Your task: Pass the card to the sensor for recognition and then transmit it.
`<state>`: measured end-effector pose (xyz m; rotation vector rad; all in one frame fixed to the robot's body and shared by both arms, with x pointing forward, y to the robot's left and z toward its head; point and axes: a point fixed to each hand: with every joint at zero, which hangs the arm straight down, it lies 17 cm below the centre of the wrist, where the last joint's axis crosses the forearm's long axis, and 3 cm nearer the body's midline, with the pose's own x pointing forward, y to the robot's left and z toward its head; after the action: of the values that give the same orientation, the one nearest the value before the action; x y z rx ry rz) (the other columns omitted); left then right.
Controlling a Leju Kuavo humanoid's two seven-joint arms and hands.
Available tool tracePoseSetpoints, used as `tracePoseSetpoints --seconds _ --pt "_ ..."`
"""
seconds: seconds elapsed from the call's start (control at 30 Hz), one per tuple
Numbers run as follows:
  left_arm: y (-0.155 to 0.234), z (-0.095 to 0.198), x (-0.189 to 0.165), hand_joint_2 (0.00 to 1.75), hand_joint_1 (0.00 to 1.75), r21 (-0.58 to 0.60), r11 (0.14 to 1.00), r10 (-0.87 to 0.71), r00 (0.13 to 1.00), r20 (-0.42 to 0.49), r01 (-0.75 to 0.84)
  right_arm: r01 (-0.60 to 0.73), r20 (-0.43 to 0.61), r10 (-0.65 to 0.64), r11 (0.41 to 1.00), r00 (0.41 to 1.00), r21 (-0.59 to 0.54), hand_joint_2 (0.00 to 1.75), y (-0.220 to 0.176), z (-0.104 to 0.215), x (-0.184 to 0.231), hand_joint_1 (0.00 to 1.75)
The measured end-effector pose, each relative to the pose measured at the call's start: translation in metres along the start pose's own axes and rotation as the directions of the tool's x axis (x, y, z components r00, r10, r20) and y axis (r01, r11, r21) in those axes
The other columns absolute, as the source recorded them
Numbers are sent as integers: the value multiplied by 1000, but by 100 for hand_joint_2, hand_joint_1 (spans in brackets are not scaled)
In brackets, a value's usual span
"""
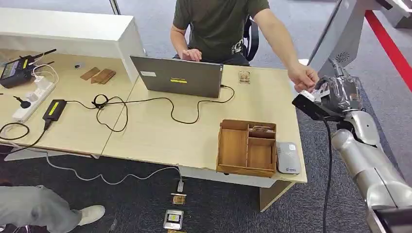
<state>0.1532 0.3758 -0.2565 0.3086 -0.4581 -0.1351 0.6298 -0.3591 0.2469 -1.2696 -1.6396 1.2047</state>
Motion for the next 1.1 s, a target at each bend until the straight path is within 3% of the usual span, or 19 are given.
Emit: tracePoseSetpoints --seconds 0.3,0.73,1.1 --pt "1 0 -3 175 0 4 1000 15 1000 -17 -15 -2 3 2 1000 1000 25 175 12 7 1 175" --pt "7 0 -14 175 0 46 998 50 995 -86 -46 5 -19 -3 992 1000 127 175 63 43 2 175" --pt "10 1 -25 175 0 100 992 87 983 -161 -71 45 16 -48 983 999 179 175 93 57 30 175"
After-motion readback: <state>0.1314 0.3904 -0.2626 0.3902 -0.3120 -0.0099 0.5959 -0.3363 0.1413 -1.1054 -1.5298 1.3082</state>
